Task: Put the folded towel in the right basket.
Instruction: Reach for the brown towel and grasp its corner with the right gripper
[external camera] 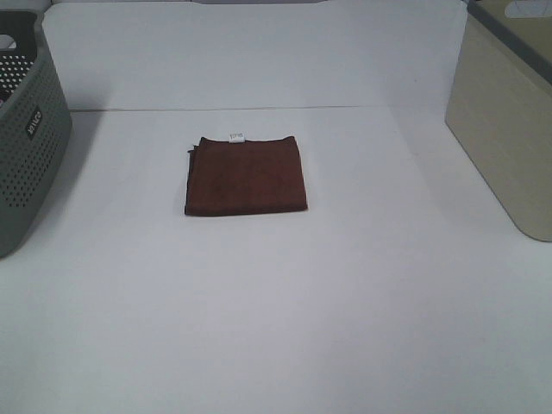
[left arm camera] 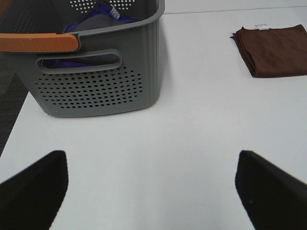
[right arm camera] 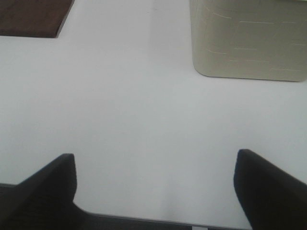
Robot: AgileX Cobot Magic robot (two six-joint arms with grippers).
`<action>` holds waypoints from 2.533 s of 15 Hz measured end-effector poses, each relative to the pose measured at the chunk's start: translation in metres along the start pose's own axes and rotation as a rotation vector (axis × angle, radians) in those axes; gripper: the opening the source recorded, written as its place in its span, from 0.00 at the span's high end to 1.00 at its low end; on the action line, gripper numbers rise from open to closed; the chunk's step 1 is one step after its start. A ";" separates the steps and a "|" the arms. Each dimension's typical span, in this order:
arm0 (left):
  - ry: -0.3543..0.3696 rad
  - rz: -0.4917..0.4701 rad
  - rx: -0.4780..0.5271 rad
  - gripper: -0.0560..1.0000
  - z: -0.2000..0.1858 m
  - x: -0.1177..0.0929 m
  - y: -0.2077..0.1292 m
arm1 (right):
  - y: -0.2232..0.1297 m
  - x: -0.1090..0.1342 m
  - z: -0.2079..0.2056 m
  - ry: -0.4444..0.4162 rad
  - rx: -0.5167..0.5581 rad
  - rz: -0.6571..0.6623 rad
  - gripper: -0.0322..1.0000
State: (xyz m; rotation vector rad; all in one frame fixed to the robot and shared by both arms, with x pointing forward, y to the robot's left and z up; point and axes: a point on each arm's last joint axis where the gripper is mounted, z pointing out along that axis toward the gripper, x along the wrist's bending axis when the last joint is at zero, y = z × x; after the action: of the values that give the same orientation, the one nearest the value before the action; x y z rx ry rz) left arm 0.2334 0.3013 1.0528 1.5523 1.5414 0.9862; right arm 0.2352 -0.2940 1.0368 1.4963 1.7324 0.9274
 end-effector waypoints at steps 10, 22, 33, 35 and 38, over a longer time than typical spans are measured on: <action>0.000 0.000 0.000 0.11 0.000 0.000 0.000 | 0.000 0.000 0.000 0.000 0.000 0.000 0.14; 0.000 0.000 0.000 0.11 0.000 0.000 0.000 | 0.000 0.000 0.000 0.000 0.000 0.000 0.14; 0.000 0.000 0.000 0.11 0.000 0.000 0.000 | 0.000 0.000 0.000 0.000 0.000 0.000 0.14; 0.000 0.000 0.000 0.11 0.000 0.000 0.000 | 0.000 0.000 0.000 0.000 0.000 0.000 0.14; 0.000 0.000 0.000 0.11 0.000 0.000 0.000 | 0.000 0.000 0.000 0.000 0.000 0.000 0.14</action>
State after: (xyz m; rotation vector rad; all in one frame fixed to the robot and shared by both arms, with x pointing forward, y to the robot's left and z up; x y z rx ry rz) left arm 0.2334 0.3013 1.0528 1.5523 1.5414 0.9862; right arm 0.2352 -0.2940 1.0368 1.4963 1.7324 0.9274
